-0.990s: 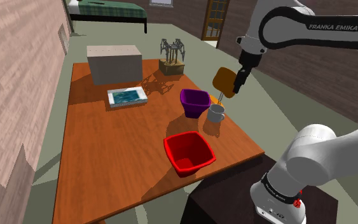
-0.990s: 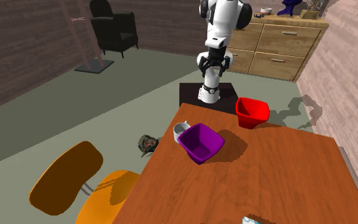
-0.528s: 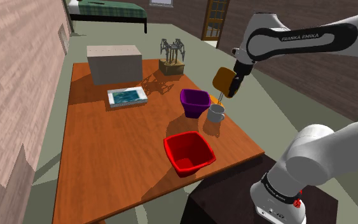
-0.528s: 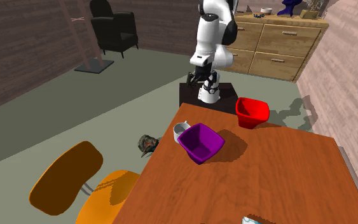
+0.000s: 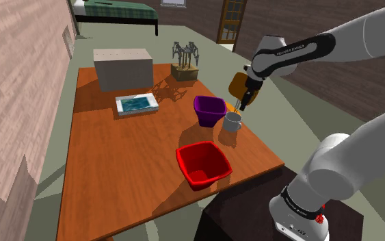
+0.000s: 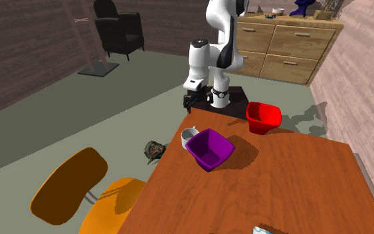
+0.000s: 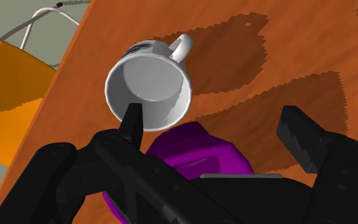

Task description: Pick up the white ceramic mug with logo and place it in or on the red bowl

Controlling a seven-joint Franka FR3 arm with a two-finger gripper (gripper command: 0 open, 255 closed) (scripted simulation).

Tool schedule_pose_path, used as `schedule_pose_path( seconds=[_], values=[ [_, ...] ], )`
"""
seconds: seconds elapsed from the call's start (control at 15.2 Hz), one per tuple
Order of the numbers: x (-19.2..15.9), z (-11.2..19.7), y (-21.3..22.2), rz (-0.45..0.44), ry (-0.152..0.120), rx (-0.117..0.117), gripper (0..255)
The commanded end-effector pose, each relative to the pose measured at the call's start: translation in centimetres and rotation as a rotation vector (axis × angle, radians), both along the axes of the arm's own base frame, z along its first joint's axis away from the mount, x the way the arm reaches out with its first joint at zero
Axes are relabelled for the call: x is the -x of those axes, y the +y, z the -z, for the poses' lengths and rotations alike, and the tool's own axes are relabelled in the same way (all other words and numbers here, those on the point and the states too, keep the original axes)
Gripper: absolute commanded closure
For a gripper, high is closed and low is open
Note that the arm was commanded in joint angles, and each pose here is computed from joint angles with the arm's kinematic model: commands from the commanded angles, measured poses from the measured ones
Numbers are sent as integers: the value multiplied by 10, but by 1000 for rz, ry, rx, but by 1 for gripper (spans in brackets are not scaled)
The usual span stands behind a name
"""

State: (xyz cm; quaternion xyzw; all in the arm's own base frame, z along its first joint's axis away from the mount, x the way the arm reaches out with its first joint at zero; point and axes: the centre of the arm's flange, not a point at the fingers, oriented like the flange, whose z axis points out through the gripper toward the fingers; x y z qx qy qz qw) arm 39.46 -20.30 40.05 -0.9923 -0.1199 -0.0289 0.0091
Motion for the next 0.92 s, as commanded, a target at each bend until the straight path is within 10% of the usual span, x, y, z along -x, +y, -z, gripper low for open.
schedule_pose_path(
  seconds=[0.0,0.86],
  values=[
    [-12,18,-22,-7,-6,-7,0],
    [-65,127,-95,-41,-26,-57,0]
  ],
)
